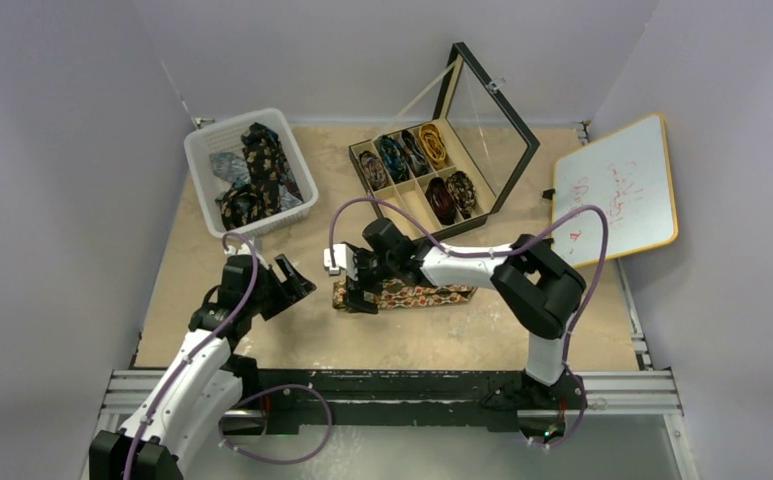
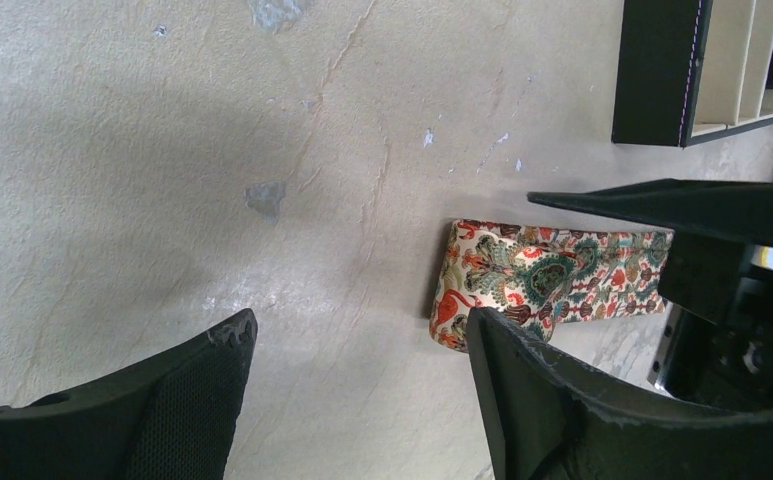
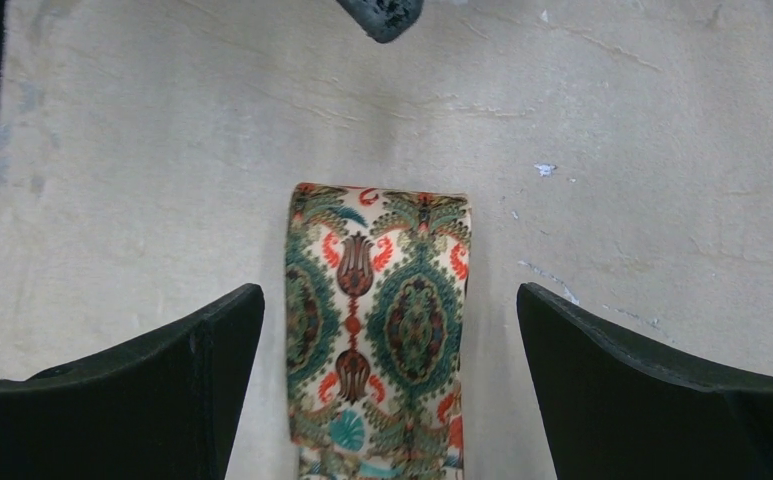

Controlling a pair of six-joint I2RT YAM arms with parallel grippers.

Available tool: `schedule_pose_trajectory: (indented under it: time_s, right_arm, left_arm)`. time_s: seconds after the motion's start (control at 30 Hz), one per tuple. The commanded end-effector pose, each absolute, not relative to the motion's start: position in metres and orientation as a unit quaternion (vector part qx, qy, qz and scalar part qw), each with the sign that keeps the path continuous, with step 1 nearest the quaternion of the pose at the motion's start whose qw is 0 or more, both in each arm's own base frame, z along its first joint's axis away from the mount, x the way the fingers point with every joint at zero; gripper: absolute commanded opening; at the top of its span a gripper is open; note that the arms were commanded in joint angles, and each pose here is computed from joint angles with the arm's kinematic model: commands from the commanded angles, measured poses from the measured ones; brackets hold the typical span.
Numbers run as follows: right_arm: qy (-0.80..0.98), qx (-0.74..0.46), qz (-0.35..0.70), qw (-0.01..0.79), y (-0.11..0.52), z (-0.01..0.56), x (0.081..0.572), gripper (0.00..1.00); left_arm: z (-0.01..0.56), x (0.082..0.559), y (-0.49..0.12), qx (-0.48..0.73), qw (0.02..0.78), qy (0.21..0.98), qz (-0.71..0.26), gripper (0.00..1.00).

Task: Roll the ties
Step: Roll the tie at the center of the board.

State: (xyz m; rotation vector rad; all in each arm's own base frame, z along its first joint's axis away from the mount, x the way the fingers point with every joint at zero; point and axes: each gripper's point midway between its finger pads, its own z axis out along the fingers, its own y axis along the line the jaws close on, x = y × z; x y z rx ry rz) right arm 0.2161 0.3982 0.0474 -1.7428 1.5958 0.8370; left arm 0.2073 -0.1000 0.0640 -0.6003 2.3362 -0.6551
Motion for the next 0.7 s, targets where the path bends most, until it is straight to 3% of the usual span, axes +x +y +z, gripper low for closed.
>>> schedule_pose_trajectory:
  time_s: [0.0,0.17,0.23,0.3,0.43,0.57,0.67]
  right_arm:
    - [0.589,-0.673,0.317,0.317,0.412,0.045,0.224,0.99]
    - [0.574,-0.683,0.324,0.315,0.412,0.04,0.22,0.95]
    - [0.572,-0.682,0.334,0.311,0.412,0.039,0.215,0.89]
    - [0.581,-0.675,0.337,0.305,0.412,0.034,0.214,0.76]
    - [0.592,-0.671,0.335,0.293,0.406,0.023,0.21,0.64]
    - [0.59,-0.671,0.345,0.287,0.404,0.024,0.202,0.55]
    - [0.583,-0.665,0.367,0.289,0.408,0.033,0.196,0.55]
  left_arm:
    - [0.082,0.218,-0.099,-0.227,0.34,0.877,-0.253,0.75]
    - [0.083,0.217,-0.1,-0.234,0.33,0.879,-0.253,0.75]
    - [0.081,0.216,-0.102,-0.233,0.323,0.88,-0.257,0.75]
    - [0.079,0.215,-0.103,-0.237,0.319,0.88,-0.259,0.75]
    - [0.076,0.213,-0.107,-0.242,0.308,0.88,-0.269,0.74]
    - [0.072,0.21,-0.108,-0.25,0.302,0.877,-0.277,0.74]
    - [0.068,0.207,-0.109,-0.255,0.298,0.877,-0.279,0.74]
